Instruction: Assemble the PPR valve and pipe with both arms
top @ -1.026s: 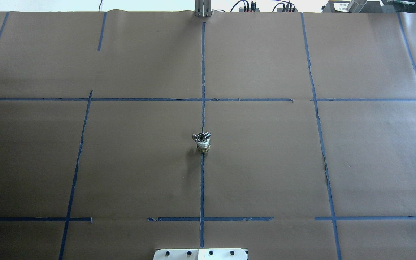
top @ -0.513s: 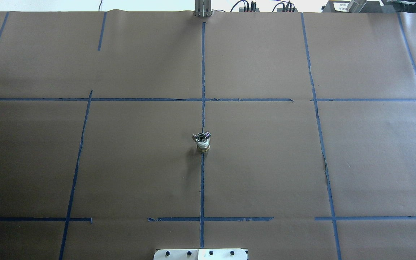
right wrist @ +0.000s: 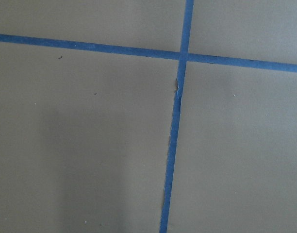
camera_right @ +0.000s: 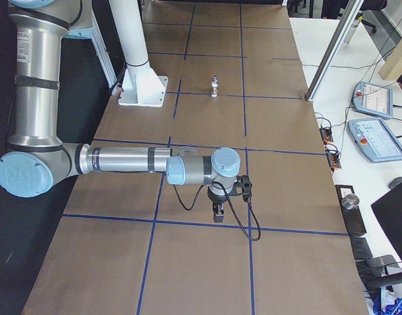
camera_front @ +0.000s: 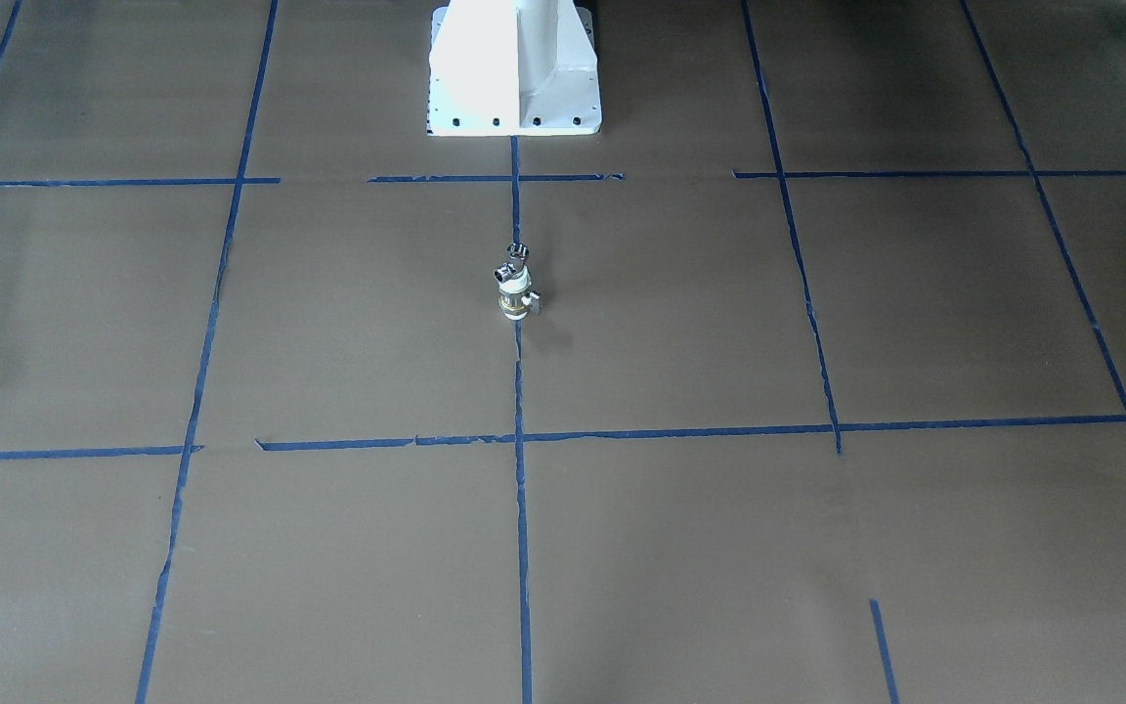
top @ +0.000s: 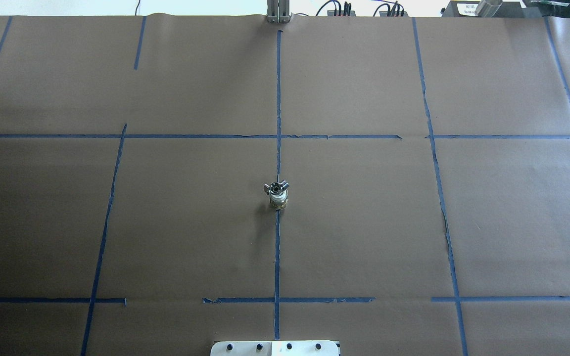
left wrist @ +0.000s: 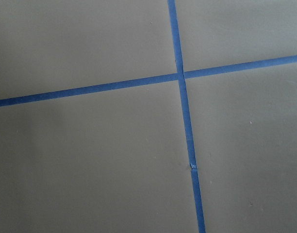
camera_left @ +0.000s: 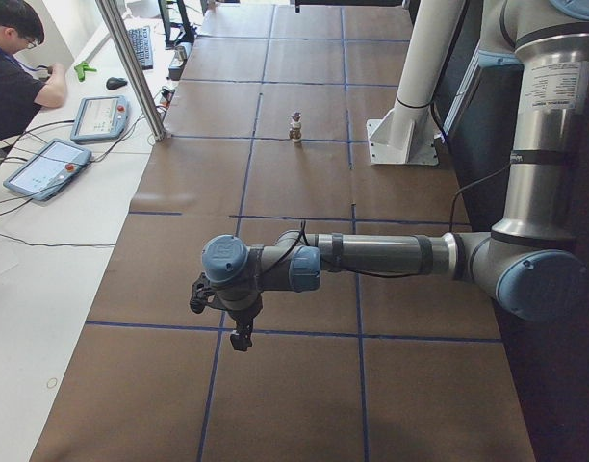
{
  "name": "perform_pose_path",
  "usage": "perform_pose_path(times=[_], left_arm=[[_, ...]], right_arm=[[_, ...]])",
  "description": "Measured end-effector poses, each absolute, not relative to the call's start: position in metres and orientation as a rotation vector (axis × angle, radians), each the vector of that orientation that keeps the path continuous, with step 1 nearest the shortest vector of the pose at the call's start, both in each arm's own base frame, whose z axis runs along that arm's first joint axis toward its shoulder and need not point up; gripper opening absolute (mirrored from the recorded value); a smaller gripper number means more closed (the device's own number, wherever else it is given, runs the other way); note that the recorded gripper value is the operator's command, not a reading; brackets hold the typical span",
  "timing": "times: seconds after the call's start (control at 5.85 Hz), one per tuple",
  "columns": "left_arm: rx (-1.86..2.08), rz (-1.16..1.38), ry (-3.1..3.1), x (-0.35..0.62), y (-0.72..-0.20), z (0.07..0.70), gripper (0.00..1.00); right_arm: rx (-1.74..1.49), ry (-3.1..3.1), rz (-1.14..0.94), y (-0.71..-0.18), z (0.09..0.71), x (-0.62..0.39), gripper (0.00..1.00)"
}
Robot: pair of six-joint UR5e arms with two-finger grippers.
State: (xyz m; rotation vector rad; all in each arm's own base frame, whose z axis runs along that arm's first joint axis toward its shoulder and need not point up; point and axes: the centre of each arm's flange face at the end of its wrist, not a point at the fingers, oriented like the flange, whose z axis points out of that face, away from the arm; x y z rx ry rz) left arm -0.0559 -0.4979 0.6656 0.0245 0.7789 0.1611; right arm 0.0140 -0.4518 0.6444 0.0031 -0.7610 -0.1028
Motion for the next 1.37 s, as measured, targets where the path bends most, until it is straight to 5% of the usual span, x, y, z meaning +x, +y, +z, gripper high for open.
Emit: perform_pose_path(times=[1.37], left_arm=[[-0.004, 0.159, 0.793, -0.051, -0.475, 0.681, 1.0]], right_arm=[[0.011, -0.768, -0.107, -0.455, 0.644, 0.012, 1.0]])
